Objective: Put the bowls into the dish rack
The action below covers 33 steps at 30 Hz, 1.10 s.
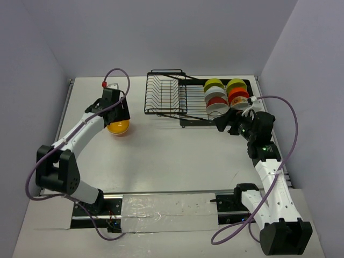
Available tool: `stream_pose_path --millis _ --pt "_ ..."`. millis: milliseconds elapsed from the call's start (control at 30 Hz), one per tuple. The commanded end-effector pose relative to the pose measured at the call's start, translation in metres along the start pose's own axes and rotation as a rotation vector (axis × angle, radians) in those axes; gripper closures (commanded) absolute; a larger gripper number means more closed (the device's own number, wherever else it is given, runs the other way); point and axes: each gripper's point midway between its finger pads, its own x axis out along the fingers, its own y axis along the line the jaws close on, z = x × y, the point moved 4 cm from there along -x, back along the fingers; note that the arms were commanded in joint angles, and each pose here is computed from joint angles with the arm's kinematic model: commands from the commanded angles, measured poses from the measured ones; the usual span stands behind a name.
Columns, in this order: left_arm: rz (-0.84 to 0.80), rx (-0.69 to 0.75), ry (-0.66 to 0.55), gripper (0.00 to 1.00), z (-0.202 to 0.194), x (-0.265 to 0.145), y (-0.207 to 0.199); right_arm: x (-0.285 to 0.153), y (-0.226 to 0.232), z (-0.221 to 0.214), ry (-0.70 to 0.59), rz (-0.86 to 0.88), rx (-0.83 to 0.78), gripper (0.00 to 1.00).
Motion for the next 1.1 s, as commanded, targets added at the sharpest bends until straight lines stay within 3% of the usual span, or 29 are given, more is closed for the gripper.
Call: stream_pose_path --millis 0,300,500,867,1067 --pt "-0.095 0.076 0.107 0.3 -0.007 0.009 -0.018 -0.006 0.003 -0.004 -0.024 0.01 -0.026 0.08" --pt "-0.095 0.113 0.205 0.35 -0.026 0.034 -0.038 -0.011 0.007 -0.006 -0.023 0.003 -0.083 0.07" --pt "-0.086 0.127 0.219 0.46 -0.025 0.041 -0.042 -0.012 0.008 -0.005 -0.03 -0.003 -0.108 0.07" --pt "-0.043 0.157 0.244 0.51 -0.029 0.046 -0.037 -0.013 0.01 -0.004 -0.033 -0.012 -0.13 0.07" --pt "-0.035 0.162 0.26 0.65 -0.033 0.047 -0.036 -0.014 0.008 -0.005 -0.036 -0.022 -0.132 0.07"
